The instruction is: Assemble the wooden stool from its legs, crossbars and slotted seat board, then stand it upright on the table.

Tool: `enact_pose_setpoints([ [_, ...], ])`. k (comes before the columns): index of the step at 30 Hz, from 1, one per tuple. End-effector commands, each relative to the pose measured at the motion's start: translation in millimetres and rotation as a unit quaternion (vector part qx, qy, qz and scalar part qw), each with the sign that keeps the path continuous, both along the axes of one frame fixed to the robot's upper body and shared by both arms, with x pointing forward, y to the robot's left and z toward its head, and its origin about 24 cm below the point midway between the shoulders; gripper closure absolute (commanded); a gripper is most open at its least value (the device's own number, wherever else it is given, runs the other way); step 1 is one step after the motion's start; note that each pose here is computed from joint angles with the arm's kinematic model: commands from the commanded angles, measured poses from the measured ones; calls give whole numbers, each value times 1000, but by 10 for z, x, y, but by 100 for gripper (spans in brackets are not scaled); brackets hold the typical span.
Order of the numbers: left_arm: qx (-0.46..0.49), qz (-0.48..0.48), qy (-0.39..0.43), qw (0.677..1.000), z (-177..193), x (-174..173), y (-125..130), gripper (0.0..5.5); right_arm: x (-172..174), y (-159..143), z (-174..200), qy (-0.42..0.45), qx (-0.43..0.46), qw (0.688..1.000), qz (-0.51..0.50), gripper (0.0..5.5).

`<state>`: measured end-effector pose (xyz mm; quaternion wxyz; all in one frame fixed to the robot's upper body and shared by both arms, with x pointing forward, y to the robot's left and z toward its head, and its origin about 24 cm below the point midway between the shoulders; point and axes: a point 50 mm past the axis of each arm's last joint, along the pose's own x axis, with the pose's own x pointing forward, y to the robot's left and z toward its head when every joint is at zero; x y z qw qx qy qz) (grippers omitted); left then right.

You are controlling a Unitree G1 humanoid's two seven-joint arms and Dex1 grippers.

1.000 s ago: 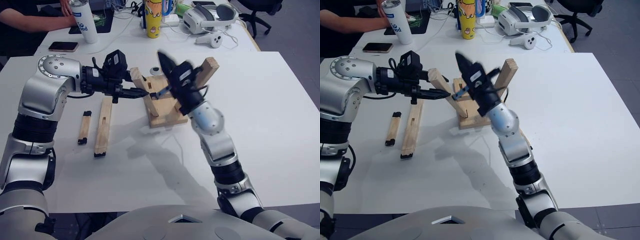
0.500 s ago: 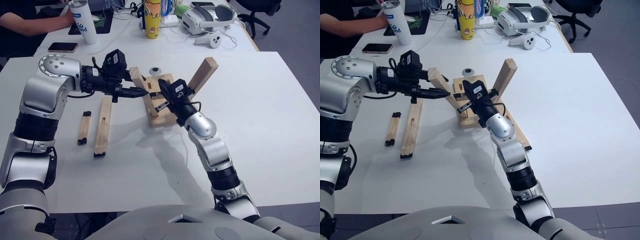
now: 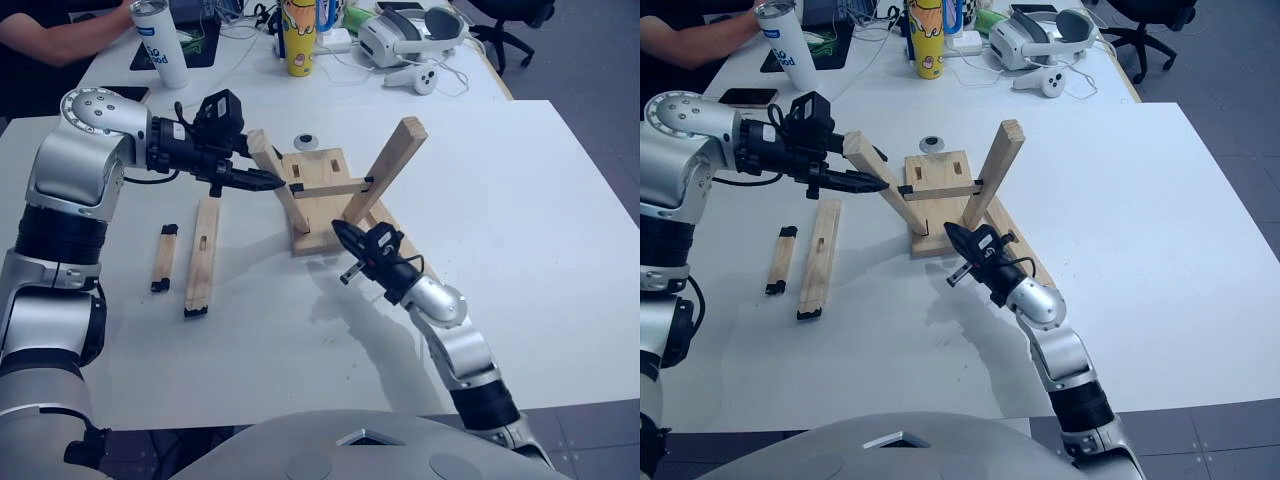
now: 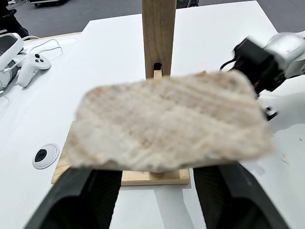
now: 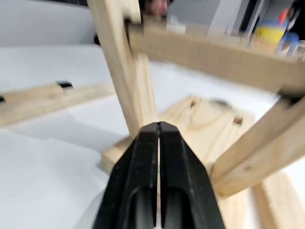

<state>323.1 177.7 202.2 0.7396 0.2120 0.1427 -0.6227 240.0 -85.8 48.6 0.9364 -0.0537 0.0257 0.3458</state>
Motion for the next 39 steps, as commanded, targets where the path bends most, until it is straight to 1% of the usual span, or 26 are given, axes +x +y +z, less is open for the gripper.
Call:
enact_pose_setpoints([
  [1,-2,11,78,997,-377,-40,47,344,139,90,-184,58,-26,998,-14,550],
  [5,-51,37,115,991,-653,-135,118,344,109,0,-423,128,-70,989,-27,550],
  [6,-82,52,127,987,-753,-169,139,344,60,-31,-510,154,-94,983,-20,550],
  [8,-123,78,138,980,-905,-225,175,344,4,-83,-596,186,-115,976,-18,550],
  [10,-151,104,142,973,-1026,-256,196,344,-59,-107,-679,222,-117,968,-6,550],
  [13,-164,131,150,966,-1220,-329,206,343,-152,-136,-796,268,-121,956,19,550],
  [16,-168,136,146,965,-1295,-395,196,343,-172,-136,-811,283,-117,952,25,550],
  [19,-174,139,126,967,-1266,-419,205,343,-164,-112,-805,285,-113,951,26,550],
  [22,-167,137,105,971,-1189,-380,216,343,-157,-91,-798,286,-111,952,15,550],
  [23,-166,135,99,972,-1155,-367,218,314,-150,-87,-797,286,-110,952,11,550],
  [25,-171,135,86,972,-1053,-341,216,278,-132,-86,-803,286,-111,952,4,550],
  [28,-170,127,81,974,-891,-356,237,238,-108,-86,-811,286,-111,952,-5,550],
  [30,-157,134,88,975,-821,-365,329,238,-94,-83,-812,285,-109,952,-10,550],
  [32,-137,150,86,975,-744,-395,516,238,-75,-77,-812,283,-108,953,-12,550],
  [34,-145,172,84,971,-612,-410,695,238,-57,-81,-814,281,-110,953,-13,550],
  [35,-176,187,71,964,-440,-387,773,255,-49,-87,-818,280,-110,953,-13,550],
  [36,-231,202,42,951,-197,-335,826,265,-43,-91,-822,281,-111,953,-13,550],
  [38,-358,200,-16,912,315,-288,844,302,-37,-93,-831,282,-112,953,-10,550],
  [39,-419,185,-45,888,577,-292,796,322,-39,-94,-837,282,-112,953,-9,550],
])
